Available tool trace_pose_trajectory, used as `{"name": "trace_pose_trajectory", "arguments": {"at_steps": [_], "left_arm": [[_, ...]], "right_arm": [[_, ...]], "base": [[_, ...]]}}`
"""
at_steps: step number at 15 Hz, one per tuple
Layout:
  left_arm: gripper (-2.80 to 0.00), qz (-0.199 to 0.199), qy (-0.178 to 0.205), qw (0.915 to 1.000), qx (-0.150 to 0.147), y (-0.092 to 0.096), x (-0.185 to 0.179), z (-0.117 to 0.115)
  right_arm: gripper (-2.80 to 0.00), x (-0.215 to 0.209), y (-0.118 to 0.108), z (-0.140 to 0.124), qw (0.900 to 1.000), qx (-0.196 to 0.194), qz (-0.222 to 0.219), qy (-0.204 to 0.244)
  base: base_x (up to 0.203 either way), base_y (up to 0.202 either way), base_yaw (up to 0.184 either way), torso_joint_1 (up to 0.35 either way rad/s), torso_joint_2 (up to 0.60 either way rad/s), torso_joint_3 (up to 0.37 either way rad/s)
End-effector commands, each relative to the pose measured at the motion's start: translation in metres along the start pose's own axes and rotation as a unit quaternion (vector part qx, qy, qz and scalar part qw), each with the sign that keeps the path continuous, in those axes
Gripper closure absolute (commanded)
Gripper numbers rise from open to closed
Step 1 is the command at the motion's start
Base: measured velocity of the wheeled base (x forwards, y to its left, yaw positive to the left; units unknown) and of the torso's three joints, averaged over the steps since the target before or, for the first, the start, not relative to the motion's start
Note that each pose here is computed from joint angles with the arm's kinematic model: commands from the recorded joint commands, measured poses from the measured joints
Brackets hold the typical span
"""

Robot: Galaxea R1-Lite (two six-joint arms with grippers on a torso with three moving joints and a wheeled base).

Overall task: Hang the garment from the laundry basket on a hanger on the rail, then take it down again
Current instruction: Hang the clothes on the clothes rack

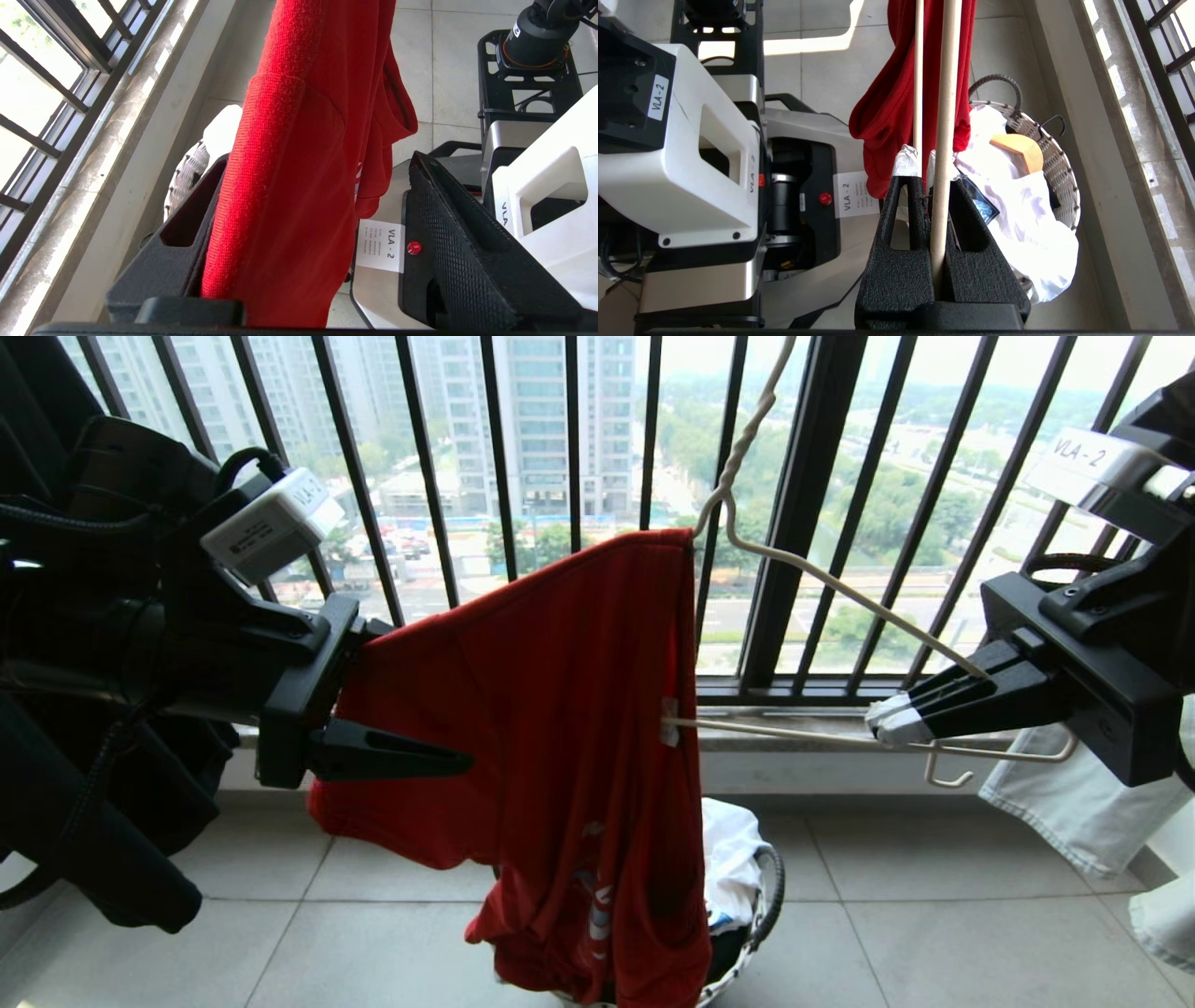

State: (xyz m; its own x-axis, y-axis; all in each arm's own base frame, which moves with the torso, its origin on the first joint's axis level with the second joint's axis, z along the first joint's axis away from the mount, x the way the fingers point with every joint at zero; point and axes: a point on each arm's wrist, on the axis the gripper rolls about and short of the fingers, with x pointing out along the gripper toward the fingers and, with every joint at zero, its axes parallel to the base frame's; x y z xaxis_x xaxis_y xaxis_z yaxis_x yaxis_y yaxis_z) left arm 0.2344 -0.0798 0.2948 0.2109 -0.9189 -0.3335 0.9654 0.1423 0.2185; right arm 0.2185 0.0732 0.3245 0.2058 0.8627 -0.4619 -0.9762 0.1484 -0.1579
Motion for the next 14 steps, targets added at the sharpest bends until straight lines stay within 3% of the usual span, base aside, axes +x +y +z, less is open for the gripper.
{"name": "trace_pose_trajectory", "arguments": {"at_steps": [1, 14], "left_arm": [[0.0, -0.003, -0.003, 1.0, 0.001, -0.0002, -0.0003, 0.0004], [0.0, -0.003, -0.004, 1.0, 0.003, -0.0017, -0.0015, 0.0007]], "right_arm": [[0.0, 0.0007, -0.0002, -0.0007, 1.0, 0.0, 0.004, 0.0], [0.0, 0.0014, -0.002, -0.0004, 1.0, 0.0, 0.003, -0.002]], "base": [[0.0, 0.0, 0.0, 0.0, 0.0, 0.0], [0.0, 0.0, 0.0, 0.0, 0.0, 0.0]]}}
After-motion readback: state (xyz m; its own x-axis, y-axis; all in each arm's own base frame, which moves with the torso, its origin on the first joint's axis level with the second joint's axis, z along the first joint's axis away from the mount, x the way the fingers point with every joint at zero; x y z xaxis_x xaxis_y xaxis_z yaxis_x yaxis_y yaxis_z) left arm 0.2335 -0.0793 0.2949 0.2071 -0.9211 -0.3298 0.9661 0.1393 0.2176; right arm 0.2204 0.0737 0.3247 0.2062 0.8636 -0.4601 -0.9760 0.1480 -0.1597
